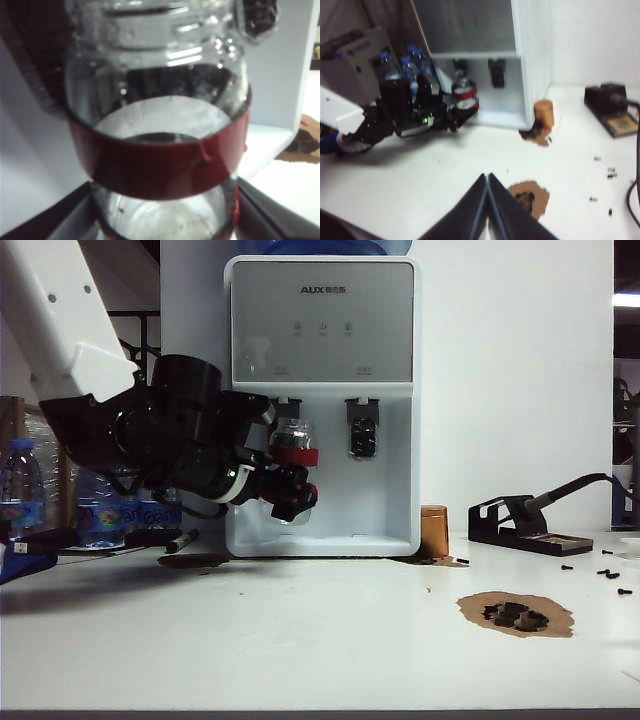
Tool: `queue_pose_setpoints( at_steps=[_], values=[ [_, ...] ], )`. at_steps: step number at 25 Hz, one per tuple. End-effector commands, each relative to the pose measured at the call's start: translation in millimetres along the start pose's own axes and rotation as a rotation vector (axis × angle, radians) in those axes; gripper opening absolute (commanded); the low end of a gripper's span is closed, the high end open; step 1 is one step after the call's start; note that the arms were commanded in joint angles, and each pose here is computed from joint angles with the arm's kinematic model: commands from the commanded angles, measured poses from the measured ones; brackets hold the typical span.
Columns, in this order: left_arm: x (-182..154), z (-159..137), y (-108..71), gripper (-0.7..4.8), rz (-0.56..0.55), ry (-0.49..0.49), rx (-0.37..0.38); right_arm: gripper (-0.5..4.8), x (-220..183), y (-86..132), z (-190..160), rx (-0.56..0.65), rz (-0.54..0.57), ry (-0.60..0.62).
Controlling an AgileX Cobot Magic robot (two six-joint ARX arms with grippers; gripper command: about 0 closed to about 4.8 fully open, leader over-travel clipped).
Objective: Pick up the water bottle with two loops of red belts, then reach the front water dispenser and gently press the gray-black baffle horizontally to get a little water.
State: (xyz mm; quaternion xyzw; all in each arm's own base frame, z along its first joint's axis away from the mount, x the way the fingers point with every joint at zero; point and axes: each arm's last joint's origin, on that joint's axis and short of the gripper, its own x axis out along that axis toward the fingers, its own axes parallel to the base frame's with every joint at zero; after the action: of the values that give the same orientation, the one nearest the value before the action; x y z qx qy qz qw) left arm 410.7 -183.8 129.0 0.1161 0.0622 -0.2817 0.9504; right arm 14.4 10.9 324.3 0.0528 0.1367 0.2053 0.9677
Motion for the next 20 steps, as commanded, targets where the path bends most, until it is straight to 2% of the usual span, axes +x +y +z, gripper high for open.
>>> queue_pose_setpoints(
  at_steps=[1, 7, 16, 20],
  values=[
    [2.5, 12.3, 14.5, -0.05, 0.062, -0.04, -0.006, -0.02, 1.6, -0.1, 5.9, -0.014, 0.003, -0.032],
    [3.9, 13.4, 32.9, -0.05, 0.092, -0.01, -0.024, -0.02, 7.2, -1.8, 9.5, -0.02, 0.003, -0.026],
    [3.5, 12.5, 34.7, -0.05, 0.092, -0.004, -0.025, -0.02, 16.9, -5.0, 18.6, -0.03, -0.015, -0.048],
    [3.5, 12.4, 34.7, -0.05, 0.092, -0.004, -0.025, -0.02, 27.0, -8.2, 22.3, -0.021, -0.014, -0.021]
  ],
)
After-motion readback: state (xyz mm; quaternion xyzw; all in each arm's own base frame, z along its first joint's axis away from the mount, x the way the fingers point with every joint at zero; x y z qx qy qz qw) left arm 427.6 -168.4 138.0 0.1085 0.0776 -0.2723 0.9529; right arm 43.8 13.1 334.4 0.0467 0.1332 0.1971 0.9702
